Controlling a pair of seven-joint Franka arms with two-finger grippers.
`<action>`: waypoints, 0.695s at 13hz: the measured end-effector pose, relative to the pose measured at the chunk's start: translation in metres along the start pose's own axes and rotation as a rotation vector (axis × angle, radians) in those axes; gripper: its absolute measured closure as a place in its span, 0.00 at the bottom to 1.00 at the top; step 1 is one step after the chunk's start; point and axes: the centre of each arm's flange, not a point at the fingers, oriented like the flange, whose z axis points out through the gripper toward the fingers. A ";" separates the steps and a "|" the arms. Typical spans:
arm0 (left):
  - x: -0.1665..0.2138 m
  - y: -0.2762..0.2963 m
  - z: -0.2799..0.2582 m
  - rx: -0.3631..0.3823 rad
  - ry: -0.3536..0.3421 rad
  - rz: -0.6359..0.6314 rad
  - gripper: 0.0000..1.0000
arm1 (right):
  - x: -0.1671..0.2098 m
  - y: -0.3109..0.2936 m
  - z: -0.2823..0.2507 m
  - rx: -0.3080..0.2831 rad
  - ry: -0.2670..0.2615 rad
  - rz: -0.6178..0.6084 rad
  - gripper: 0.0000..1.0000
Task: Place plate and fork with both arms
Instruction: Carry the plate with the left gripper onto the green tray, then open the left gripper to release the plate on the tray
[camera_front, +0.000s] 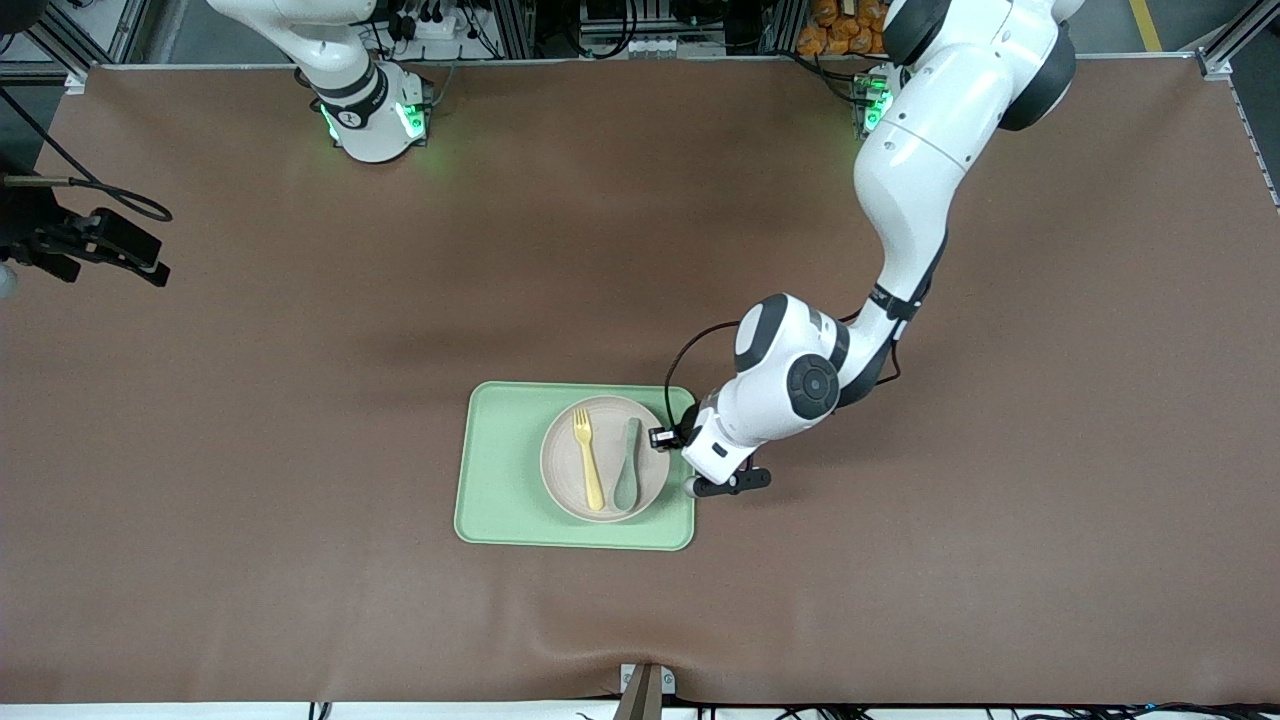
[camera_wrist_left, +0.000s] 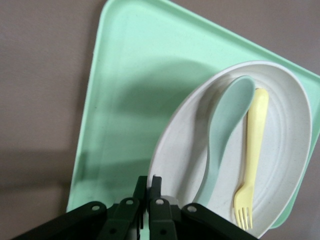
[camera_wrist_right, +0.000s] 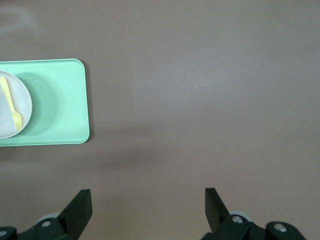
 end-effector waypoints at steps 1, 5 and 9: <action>-0.001 0.000 0.005 -0.002 0.004 0.001 0.95 | 0.000 0.000 0.000 0.000 0.000 0.000 0.00; -0.002 -0.005 0.018 -0.001 0.006 -0.003 0.95 | 0.000 0.000 0.000 0.000 0.000 0.000 0.00; 0.000 -0.012 0.029 0.000 0.012 -0.012 0.95 | 0.000 0.000 0.000 0.000 0.000 0.000 0.00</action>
